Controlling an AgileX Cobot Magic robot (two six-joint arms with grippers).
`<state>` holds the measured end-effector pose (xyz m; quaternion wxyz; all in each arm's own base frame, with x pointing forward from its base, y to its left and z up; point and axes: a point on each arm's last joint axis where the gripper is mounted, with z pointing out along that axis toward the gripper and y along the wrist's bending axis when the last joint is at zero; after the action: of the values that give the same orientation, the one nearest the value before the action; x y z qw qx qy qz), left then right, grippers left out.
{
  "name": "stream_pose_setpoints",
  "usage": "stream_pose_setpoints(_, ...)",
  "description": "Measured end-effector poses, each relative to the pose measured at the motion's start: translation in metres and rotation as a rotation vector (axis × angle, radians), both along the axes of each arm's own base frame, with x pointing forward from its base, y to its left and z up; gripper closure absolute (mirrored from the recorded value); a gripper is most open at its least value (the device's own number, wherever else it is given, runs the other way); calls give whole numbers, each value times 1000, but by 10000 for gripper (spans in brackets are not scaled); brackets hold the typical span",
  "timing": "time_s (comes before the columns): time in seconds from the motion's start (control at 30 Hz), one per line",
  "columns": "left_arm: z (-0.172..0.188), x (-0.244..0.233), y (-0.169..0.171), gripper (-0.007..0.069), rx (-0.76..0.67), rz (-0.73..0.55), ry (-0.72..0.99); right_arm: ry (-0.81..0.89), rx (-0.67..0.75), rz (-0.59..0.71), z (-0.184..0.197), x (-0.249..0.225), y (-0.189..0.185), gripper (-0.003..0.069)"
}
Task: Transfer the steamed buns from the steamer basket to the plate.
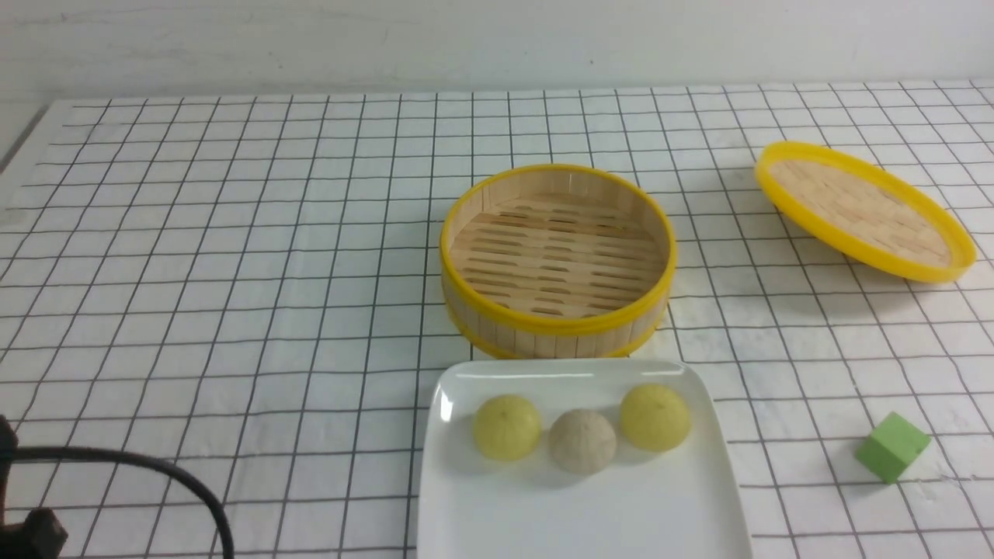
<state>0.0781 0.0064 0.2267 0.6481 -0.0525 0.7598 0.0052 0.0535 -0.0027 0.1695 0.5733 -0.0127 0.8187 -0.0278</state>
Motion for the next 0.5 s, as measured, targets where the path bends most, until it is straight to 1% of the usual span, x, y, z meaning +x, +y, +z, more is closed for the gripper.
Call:
stream_pose_setpoints(0.17,-29,-10,4,382,-27,76,-22,0,0,0,0,0,0,421)
stream_pose_setpoints(0.2,-29,-10,4,382,-28,77,-22,0,0,0,0,0,0,421)
stream_pose_setpoints(0.27,-39,-15,6,382,-33,104,9,0,0,0,0,0,0,421)
stream_pose_setpoints(0.5,-52,-25,10,382,-29,159,127,0,0,0,0,0,0,419)
